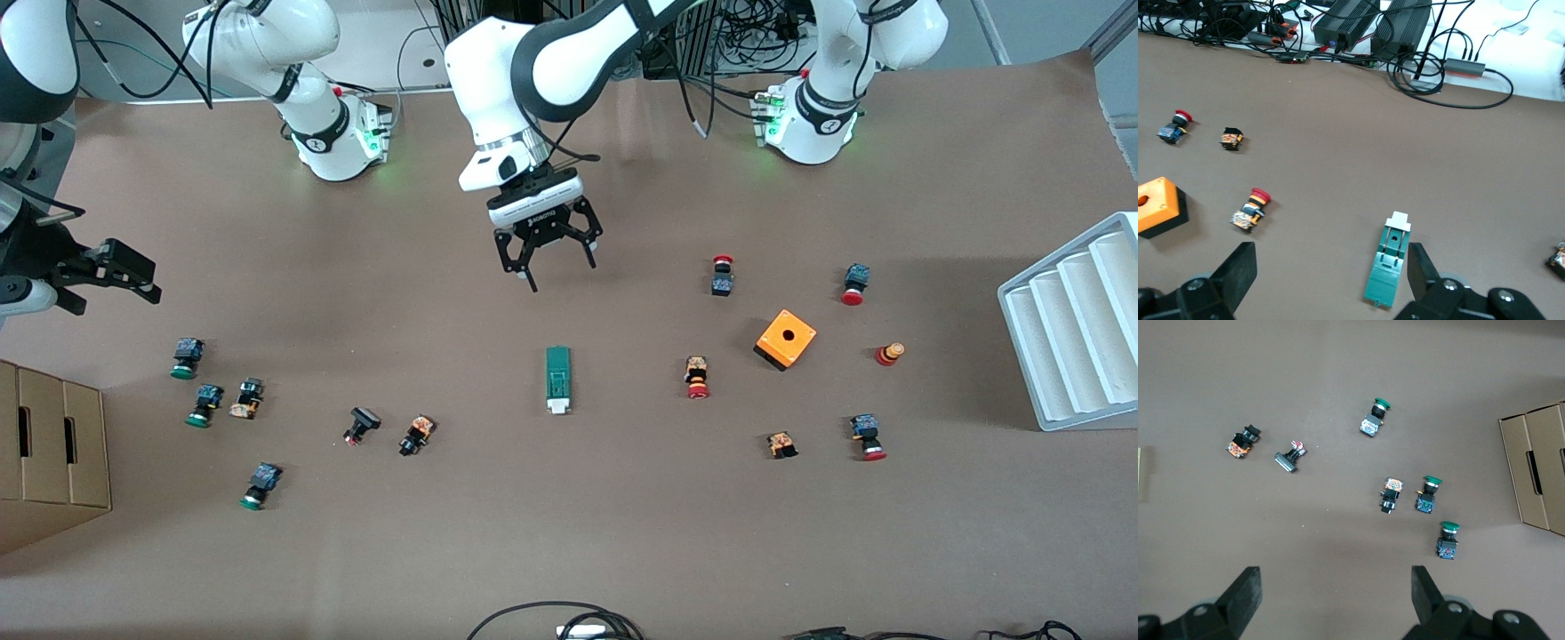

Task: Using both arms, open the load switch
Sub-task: 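Swing the left gripper across toward the green load switch, then lower the open left gripper over the green load switch body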

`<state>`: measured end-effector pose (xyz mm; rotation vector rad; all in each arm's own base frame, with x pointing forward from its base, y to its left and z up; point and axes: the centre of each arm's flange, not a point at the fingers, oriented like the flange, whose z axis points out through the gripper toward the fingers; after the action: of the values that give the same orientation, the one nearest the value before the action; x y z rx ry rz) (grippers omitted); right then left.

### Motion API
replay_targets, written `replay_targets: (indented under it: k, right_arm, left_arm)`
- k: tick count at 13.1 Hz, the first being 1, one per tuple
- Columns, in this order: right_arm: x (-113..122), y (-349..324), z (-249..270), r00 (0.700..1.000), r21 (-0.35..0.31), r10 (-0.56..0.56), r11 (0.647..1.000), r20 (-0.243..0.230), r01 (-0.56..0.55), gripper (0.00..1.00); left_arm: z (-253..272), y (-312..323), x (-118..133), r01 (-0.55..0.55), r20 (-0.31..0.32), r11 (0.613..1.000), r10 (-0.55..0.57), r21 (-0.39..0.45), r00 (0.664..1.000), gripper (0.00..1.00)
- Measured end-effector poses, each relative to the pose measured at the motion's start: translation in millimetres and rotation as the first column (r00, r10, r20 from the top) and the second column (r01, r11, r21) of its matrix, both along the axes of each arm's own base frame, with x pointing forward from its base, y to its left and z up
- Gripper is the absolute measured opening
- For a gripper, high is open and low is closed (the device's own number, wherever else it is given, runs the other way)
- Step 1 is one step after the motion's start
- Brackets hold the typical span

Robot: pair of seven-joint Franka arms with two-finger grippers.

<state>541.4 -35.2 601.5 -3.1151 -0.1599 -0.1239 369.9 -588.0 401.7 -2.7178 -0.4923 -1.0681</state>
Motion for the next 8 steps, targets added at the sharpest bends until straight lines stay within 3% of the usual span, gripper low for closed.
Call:
replay_targets:
  k: [5,8]
  right_arm:
    - [0.2,0.2,0.0,1.000,0.000,0.000,1.000,0.001,0.000,1.00]
    - [0.2,0.2,0.0,1.000,0.000,0.000,1.000,0.001,0.000,1.00]
  left_arm:
    - [-47.8,-30.2,-34.7,0.006,0.134,1.000,-0.003,-0.022,0.991,1.00]
    - [-73.9,-37.5,-42.2,0.030,0.196,1.000,-0.029,-0.001,0.980,1.00]
